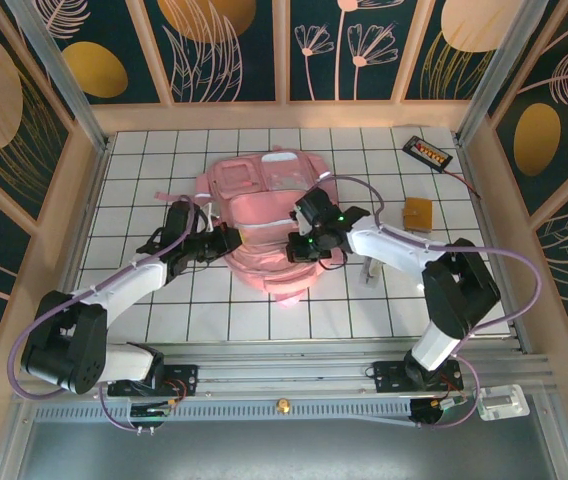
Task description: Pack the student bag
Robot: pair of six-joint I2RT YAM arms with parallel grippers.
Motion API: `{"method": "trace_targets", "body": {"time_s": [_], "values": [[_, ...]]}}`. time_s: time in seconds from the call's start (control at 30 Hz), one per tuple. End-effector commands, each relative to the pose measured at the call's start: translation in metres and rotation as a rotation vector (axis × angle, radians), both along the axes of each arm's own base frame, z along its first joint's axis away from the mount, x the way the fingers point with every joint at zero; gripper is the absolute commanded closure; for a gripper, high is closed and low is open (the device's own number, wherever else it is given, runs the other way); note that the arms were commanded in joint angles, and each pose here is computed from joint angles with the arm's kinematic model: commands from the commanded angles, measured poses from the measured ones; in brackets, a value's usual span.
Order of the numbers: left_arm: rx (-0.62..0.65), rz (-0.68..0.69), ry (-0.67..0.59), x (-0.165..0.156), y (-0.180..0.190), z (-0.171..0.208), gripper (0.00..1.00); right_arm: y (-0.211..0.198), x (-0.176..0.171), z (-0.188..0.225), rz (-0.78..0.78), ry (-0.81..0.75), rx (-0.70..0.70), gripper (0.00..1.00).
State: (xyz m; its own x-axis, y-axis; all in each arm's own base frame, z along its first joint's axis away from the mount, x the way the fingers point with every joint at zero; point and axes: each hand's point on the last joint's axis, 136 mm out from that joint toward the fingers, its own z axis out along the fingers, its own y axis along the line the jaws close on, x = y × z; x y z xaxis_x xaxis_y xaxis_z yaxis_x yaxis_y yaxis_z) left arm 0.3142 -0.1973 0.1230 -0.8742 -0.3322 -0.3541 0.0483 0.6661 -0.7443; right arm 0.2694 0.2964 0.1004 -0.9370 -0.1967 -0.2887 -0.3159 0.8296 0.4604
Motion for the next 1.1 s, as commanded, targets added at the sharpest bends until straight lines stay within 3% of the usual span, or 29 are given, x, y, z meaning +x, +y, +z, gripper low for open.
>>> {"method": "trace_targets", "body": {"time_s": [0.0,0.33,0.5,0.67,0.77,0.8,0.83,0.9,0.97,1.03,1.07], "values": [[0.057,0.040,-0.049,0.008,0.029,0.011,1.00,-0.062,0.023,-0.008,-0.122,-0.027,-0.135,1.00],[0.068,0.064,-0.075,0.024,0.043,0.028,1.00,-0.067,0.030,0.028,-0.129,-0.072,-0.084,1.00],[0.157,0.105,-0.085,0.040,0.064,0.030,1.00,-0.069,0.017,0.033,-0.124,-0.068,-0.074,1.00],[0.138,0.115,-0.098,0.065,0.065,0.040,1.00,-0.016,-0.023,0.034,-0.027,-0.031,0.029,1.00],[0.145,0.130,-0.115,0.089,0.066,0.049,1.00,0.039,-0.049,0.035,0.084,-0.005,0.097,1.00],[0.139,0.132,-0.112,0.095,0.066,0.051,0.97,0.056,-0.054,0.035,0.118,-0.001,0.112,1.00],[0.122,0.132,-0.107,0.099,0.064,0.054,0.85,0.071,-0.060,0.033,0.154,0.003,0.115,1.00],[0.098,0.135,-0.111,0.100,0.062,0.060,0.82,0.085,-0.060,0.026,0.176,0.002,0.081,1.00],[0.086,0.148,-0.117,0.094,0.064,0.064,0.77,0.084,-0.055,0.020,0.166,-0.006,0.039,1.00],[0.078,0.152,-0.124,0.085,0.065,0.068,0.63,0.074,-0.048,0.020,0.136,-0.042,0.000,1.00],[0.075,0.156,-0.127,0.080,0.065,0.069,0.56,0.067,-0.042,0.021,0.112,-0.066,-0.019,0.94]]}}
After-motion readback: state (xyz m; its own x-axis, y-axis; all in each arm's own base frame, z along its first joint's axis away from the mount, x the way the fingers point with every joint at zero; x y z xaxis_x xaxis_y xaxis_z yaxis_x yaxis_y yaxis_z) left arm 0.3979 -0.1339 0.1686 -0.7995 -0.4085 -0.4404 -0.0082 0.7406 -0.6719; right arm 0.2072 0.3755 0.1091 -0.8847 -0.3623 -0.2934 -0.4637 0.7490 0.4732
